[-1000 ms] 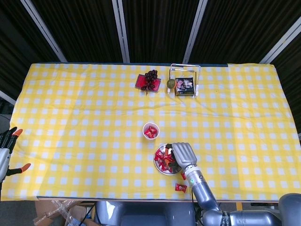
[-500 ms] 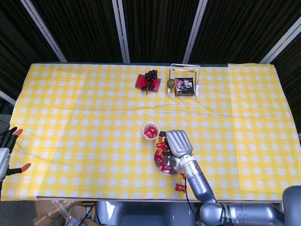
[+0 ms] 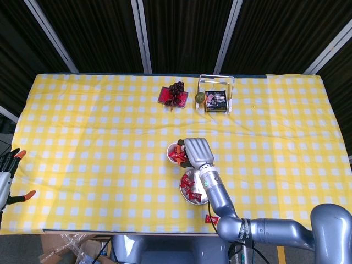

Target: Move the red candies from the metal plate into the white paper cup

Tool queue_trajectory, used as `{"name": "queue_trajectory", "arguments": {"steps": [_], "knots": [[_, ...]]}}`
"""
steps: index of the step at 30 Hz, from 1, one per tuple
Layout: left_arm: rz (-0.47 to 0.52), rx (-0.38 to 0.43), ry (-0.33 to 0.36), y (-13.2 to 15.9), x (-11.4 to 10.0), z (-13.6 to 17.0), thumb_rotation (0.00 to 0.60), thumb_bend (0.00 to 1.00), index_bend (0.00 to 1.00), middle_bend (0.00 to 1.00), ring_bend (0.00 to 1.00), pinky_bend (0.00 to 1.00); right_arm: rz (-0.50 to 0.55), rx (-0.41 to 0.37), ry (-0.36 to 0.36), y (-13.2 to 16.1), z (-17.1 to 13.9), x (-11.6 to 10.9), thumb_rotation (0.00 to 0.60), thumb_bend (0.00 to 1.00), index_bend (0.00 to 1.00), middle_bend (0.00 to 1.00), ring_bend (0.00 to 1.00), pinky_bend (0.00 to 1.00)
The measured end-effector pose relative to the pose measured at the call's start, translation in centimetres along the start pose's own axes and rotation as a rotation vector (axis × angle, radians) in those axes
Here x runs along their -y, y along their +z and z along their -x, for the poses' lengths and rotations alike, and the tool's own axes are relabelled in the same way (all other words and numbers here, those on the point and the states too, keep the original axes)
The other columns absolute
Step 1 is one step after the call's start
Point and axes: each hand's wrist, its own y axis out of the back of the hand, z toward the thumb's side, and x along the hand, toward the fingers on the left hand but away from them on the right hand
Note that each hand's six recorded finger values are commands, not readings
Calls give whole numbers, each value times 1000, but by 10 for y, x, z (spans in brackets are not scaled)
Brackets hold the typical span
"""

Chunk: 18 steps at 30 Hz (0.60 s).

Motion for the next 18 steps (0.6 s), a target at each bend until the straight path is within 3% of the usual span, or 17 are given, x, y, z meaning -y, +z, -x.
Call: {"name": "queue_trajectory", "arguments": {"steps": [8, 18], "knots": [[0, -2, -8, 0, 1, 0, 600, 8, 0, 0, 0, 0, 9, 6, 22, -1, 8, 11, 600, 474, 635, 828, 950, 976], [0, -1, -5, 1, 1, 0, 600, 9, 0, 0, 0, 0, 3, -9, -11, 6, 17, 13, 600, 474, 634, 828, 950, 976]]}}
